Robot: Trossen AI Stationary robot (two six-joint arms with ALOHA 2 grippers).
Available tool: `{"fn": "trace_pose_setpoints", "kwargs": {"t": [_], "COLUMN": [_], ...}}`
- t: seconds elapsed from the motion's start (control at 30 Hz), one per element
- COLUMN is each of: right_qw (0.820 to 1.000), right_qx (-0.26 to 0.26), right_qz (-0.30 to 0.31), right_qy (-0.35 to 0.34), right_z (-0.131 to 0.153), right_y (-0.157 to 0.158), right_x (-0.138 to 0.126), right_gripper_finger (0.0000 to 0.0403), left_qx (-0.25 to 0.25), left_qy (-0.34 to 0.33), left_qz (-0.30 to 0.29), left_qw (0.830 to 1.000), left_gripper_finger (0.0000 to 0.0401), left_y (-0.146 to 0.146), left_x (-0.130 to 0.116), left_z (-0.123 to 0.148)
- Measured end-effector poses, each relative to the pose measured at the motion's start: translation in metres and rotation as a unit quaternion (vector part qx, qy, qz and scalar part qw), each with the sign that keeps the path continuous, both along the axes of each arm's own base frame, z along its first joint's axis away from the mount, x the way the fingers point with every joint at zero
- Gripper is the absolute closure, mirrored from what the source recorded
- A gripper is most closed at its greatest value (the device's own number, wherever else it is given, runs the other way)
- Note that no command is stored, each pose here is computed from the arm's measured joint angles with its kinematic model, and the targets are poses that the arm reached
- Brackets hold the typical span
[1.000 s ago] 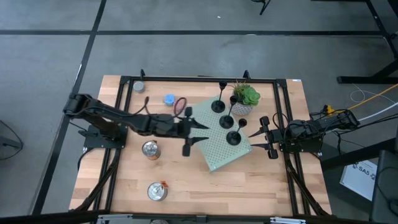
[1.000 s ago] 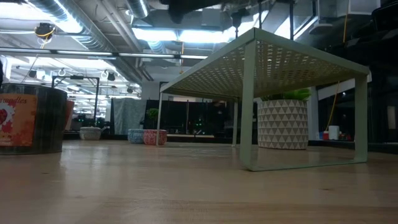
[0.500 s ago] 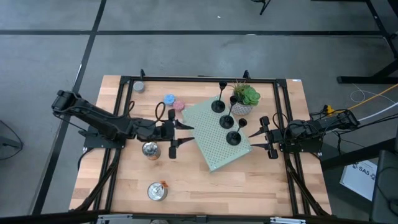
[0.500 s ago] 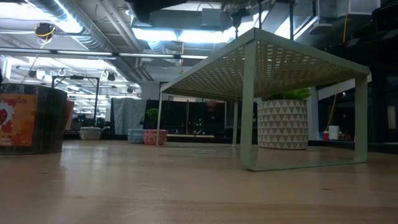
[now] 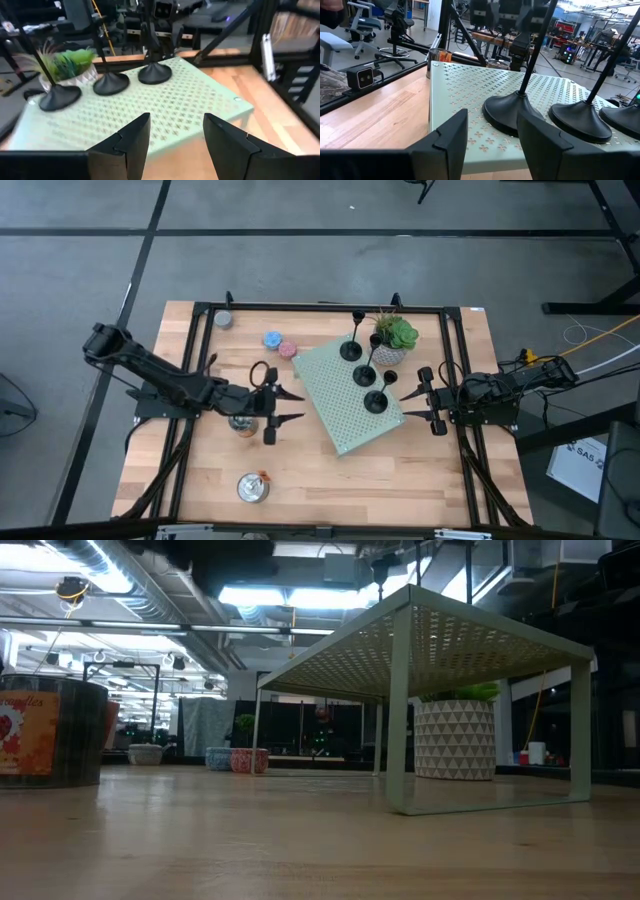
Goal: Pick & Place candle stick holders
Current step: Put the orange canned scented candle on the shelf
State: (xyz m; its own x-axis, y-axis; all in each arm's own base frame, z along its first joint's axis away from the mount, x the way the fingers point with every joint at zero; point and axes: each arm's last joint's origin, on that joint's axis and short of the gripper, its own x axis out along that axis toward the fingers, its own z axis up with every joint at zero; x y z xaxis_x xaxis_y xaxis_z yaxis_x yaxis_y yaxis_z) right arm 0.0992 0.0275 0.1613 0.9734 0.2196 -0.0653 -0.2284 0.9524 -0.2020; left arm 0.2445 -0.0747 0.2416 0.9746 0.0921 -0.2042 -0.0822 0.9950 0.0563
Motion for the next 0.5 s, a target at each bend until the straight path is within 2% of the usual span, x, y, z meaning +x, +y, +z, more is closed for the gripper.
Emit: {"fn": "trace_pose_setpoints", "kwargs": {"t": [0.13, 0.27, 0.5], "right_qw": [1.0, 1.0, 1.0], "right_qx": [0.0, 0.0, 0.0], "right_qz": [0.0, 0.0, 0.0], "right_qy": [0.0, 0.0, 0.0], "right_z": [0.0, 0.0, 0.0], "right_y": [0.0, 0.0, 0.0], "right_x": [0.0, 0.0, 0.0], "right_gripper_finger": [0.0231, 0.0231, 0.0231], "left_qx": [-0.05, -0.08, -0.087], "left_qy": [-0.044, -0.076, -0.095], "left_qz": [-0.003, -0.016, -0.04], "left_qw": [0.998, 0.994, 0.991], "left_gripper_finger": [0.0221, 0.0221, 0.0221], "left_y": [0.0, 0.001, 0.001], "left_x": [-0.02, -0.041, -0.067], "left_z": [-0.019, -0.03, -0.033]}}
